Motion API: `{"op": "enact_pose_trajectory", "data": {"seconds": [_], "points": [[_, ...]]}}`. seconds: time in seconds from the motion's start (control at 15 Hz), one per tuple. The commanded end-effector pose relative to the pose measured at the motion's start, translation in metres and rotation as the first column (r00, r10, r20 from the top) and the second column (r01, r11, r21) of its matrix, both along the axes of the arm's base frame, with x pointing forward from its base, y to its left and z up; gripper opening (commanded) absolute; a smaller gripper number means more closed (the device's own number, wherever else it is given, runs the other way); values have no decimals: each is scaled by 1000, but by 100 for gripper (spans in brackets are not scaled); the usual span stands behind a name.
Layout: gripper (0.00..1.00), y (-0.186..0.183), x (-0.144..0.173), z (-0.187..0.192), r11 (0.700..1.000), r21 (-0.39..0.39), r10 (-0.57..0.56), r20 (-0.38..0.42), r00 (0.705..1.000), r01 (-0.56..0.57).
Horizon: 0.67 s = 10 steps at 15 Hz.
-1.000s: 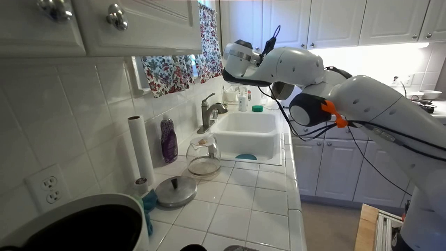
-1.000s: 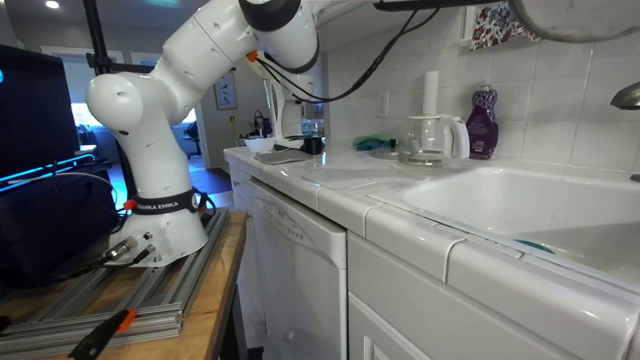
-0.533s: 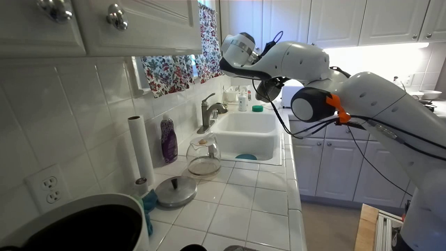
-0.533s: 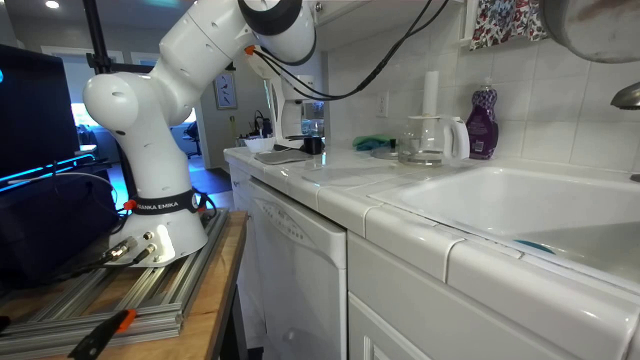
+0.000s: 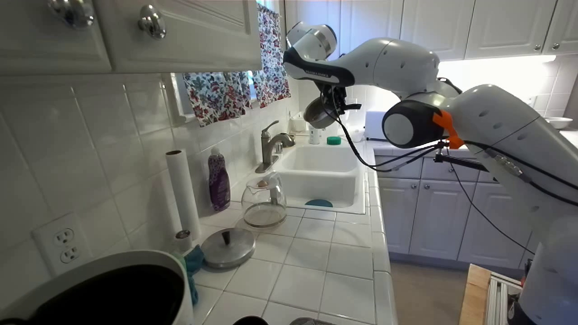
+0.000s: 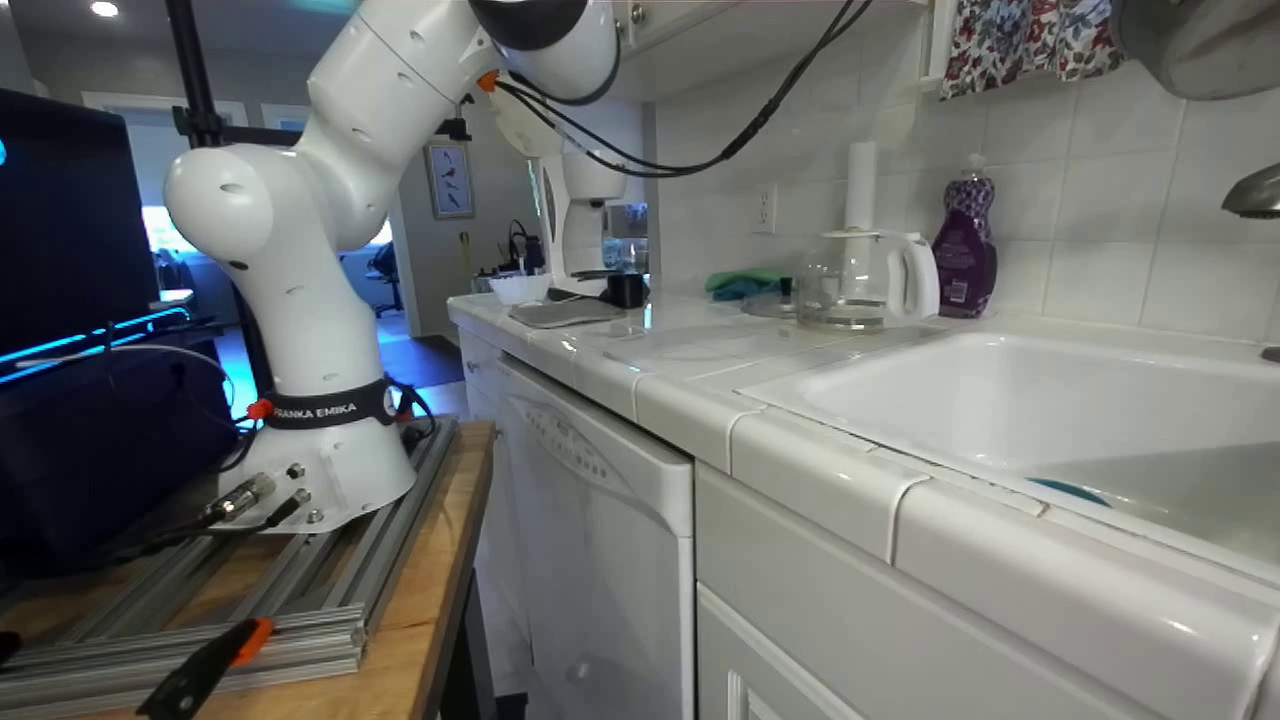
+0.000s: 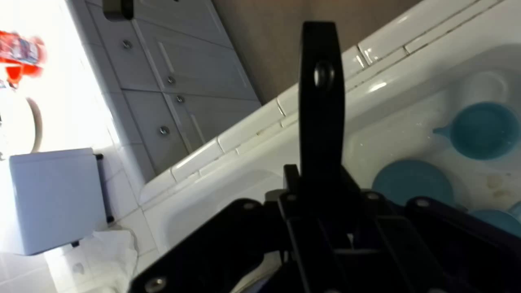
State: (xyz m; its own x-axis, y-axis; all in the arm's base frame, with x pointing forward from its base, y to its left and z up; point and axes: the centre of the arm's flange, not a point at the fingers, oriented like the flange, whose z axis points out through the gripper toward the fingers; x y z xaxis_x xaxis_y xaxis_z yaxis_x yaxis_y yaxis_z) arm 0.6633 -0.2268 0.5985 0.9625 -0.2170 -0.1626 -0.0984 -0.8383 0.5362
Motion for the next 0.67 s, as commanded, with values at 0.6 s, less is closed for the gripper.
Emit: {"op": "enact_pose_trajectory", "data": {"seconds": [0.6], "points": [[6, 40, -40, 24, 918, 300, 125, 403, 907, -260]]}}
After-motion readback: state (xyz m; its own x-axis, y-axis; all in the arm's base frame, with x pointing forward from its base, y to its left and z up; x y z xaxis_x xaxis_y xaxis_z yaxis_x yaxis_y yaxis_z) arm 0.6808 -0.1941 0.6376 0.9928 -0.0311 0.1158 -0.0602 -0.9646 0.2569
